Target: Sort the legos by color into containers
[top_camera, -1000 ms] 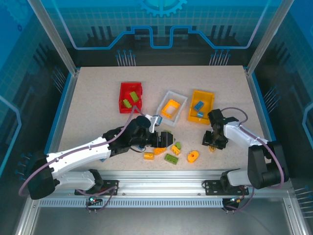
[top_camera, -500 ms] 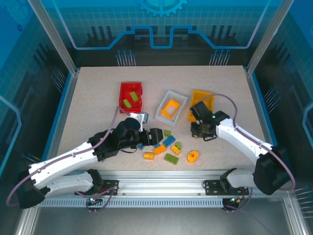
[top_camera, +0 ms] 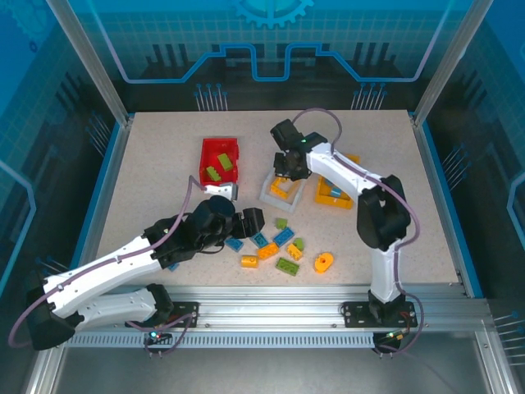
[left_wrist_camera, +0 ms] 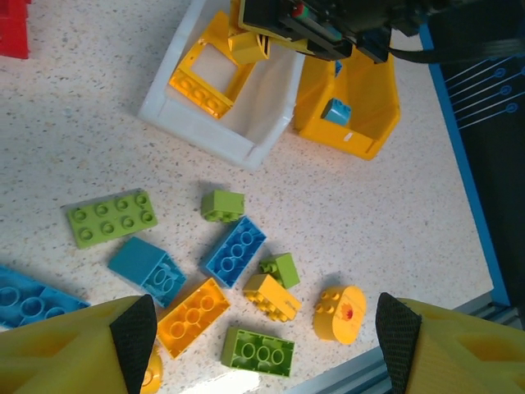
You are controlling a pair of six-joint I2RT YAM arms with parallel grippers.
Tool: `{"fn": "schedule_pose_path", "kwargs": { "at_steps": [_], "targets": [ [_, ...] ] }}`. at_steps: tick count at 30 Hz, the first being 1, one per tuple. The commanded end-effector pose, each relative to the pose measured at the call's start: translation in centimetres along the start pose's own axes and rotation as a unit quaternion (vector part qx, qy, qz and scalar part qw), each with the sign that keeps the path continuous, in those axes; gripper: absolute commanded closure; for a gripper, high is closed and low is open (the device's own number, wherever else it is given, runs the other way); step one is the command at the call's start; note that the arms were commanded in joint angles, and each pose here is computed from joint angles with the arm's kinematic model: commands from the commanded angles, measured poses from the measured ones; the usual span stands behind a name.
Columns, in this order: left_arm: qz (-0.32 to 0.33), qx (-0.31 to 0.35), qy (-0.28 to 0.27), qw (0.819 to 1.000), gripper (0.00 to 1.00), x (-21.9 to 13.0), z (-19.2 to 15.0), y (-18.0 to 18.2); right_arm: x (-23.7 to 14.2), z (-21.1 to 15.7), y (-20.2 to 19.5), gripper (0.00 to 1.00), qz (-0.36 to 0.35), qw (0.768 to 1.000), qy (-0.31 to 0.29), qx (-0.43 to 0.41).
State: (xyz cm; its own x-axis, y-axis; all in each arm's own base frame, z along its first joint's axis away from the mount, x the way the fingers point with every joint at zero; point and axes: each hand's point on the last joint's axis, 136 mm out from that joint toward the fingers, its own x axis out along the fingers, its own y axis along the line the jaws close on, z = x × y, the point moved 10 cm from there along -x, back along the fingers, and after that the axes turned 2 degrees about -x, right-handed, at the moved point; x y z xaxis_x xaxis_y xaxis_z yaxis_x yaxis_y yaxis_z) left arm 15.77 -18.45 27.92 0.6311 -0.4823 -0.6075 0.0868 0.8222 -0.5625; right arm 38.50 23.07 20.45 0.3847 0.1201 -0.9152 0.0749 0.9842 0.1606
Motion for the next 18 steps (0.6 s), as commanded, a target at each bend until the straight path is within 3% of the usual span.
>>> {"fn": "schedule_pose_path", "kwargs": {
  "at_steps": [1,9,18],
  "targets": [
    [0.021,0.013,-0.008,1.0,0.24,-0.6,0.2,0.3,0.8,0.6,-0.4,0.82,-0.017,0.999,0.023,0.022],
    [0.082,0.003,0.014,0.997,0.24,-0.8,-0.9,2.4,0.5,1.0,0.3,0.6,-0.011,1.0,0.021,0.01],
    [0.122,-0.015,0.013,0.992,0.24,-1.9,-1.1,3.8,-6.0,1.2,1.9,0.57,0.011,0.997,-0.059,-0.038]
  ]
}}
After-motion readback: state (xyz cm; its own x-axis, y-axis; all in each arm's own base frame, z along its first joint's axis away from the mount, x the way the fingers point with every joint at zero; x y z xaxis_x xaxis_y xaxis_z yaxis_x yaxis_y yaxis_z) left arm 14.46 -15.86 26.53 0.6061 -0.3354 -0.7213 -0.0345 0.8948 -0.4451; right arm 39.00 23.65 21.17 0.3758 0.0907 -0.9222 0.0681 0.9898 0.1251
